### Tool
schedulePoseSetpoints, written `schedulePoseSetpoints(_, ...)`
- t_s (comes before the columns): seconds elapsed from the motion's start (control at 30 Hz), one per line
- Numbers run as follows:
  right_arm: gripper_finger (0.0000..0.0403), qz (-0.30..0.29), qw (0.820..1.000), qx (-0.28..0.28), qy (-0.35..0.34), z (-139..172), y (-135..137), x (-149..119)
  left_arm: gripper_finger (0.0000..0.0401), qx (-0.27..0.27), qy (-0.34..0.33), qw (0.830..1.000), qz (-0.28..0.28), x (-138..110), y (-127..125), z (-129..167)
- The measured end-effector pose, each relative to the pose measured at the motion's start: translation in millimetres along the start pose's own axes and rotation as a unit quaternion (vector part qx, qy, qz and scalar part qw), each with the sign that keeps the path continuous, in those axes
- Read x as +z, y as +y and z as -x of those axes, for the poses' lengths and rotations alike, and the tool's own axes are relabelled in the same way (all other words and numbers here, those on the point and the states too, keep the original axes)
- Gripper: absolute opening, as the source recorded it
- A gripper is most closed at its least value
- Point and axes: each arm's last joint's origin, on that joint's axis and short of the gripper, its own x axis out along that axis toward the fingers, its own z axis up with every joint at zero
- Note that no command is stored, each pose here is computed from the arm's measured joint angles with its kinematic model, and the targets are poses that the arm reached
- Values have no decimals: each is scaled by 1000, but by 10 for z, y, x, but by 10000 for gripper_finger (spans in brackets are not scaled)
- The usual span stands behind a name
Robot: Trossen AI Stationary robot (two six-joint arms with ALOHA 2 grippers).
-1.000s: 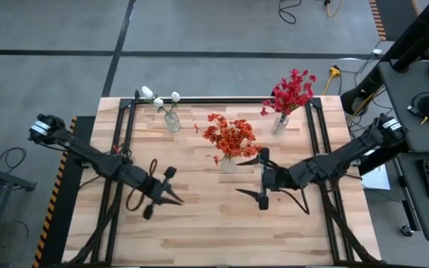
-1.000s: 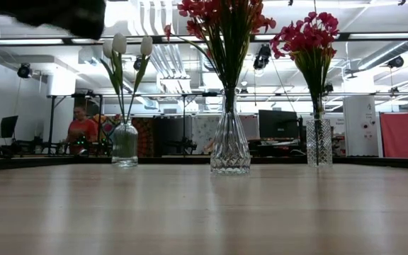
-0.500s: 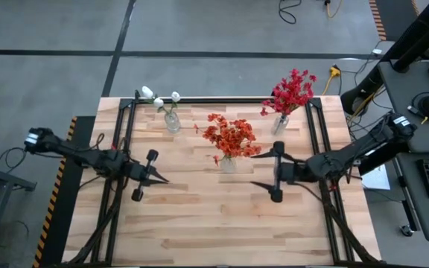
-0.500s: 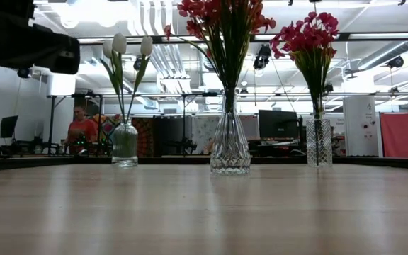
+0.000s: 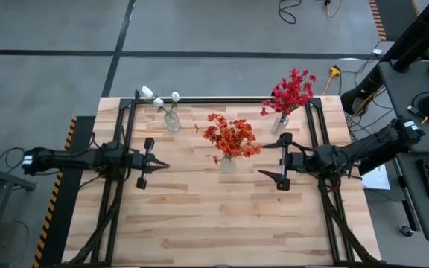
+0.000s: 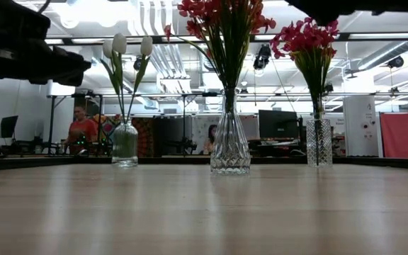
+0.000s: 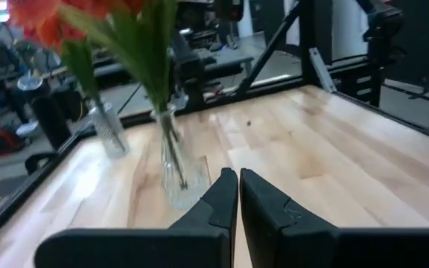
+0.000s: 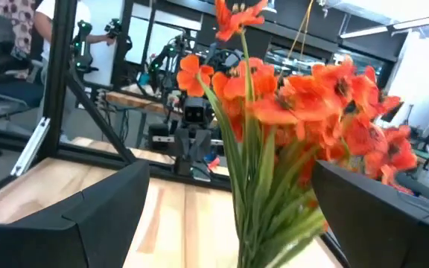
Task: Sort flowers into vase by color
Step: Return to Home Position
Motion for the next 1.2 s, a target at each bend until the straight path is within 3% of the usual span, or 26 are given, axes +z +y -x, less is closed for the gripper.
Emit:
schedulePoseSetpoints(0.2,366,2,999,11,-33,296,-50,-114,0,15,20,999,22,-45,25,16)
schedulePoseSetpoints(0.47,366,-30,987,-30,-157,894,-239,-209,0,188,60,980,24,-77,124,26)
schedulePoseSetpoints(0.63,366,-21,977,-62,-204,1116,-304,-288,0,225,76,971,31,-100,142,22)
schedulePoseSetpoints(0.87,366,38,986,-86,-137,1077,-281,-388,0,219,105,970,20,-152,134,7)
schedulePoseSetpoints(1.07,366,1,988,-156,-11,1023,-267,-578,0,216,121,969,18,-182,131,-12)
schedulePoseSetpoints(1.2,366,-16,988,-149,30,1003,-234,-669,0,214,129,968,17,-196,130,-22)
